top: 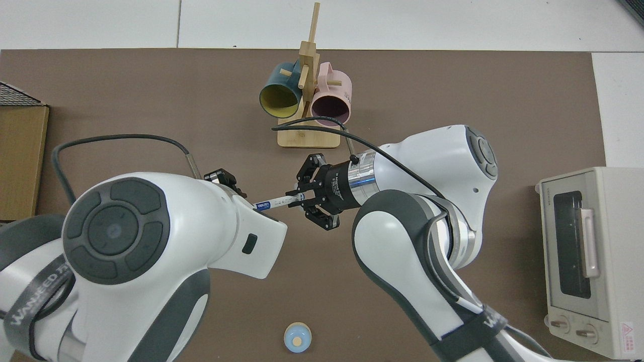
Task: Put markers into pen holder
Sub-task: 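Grasp the marker's far end with the left gripper, then open the right gripper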
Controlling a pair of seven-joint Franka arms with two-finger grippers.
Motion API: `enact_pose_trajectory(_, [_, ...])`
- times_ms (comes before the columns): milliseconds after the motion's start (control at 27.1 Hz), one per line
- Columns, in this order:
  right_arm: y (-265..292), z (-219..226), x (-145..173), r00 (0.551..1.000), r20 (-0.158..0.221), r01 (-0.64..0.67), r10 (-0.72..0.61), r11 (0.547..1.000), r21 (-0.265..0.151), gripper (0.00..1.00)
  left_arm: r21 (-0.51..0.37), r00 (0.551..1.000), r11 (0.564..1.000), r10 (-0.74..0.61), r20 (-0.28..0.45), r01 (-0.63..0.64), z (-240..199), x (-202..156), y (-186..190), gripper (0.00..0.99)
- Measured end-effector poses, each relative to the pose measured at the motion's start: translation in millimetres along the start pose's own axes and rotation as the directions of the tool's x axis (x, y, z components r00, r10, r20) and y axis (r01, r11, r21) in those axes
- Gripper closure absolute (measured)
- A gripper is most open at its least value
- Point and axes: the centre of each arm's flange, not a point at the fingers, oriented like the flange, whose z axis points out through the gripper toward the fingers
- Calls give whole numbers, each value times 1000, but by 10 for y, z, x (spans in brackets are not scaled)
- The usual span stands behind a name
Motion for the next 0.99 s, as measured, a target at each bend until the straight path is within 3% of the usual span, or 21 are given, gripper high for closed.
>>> enact_pose_trajectory(74, [0, 0, 0, 1000, 0, 0, 0, 1000, 0, 833, 2, 1000, 1000, 6, -3, -6, 1, 4, -5, 278])
enact_pose_trajectory(221, [0, 0, 0, 1000, 0, 0, 0, 1000, 0, 833, -2, 999, 999, 32, -2, -32, 34, 6, -24, 449])
enact_pose_trajectory(332, [0, 0, 0, 1000, 0, 0, 0, 1000, 0, 833, 0, 999, 999, 45, -6, -45, 58, 10, -53, 507])
enact_pose_trajectory(368, [0, 0, 0, 1000, 0, 0, 0, 1000, 0, 833, 0, 999, 999, 45, -7, -45, 63, 11, -57, 617])
enact_pose_trajectory(479, [7, 11, -5, 1000, 1, 1, -1, 1000, -4, 833, 6, 999, 999, 43, -9, -43, 60, -6, -88, 819])
enact_pose_trajectory(811, [7, 19, -14, 1000, 0, 2, -2, 1000, -2, 819, 2, 999, 999, 44, -6, -44, 63, -16, -91, 828])
enact_pose_trajectory(884, [0, 7, -13, 1000, 0, 2, -2, 1000, 3, 762, 0, 999, 999, 43, -3, -43, 67, -25, -95, 828])
enact_pose_trajectory(921, [-5, -2, -10, 1000, 0, 2, -2, 1000, 5, 670, -1, 999, 999, 41, -2, -41, 68, -32, -100, 828])
enact_pose_trajectory(995, [-14, -19, -3, 1000, -1, 1, -1, 1000, 8, 595, -3, 999, 999, 38, 0, -38, 69, -47, -113, 828])
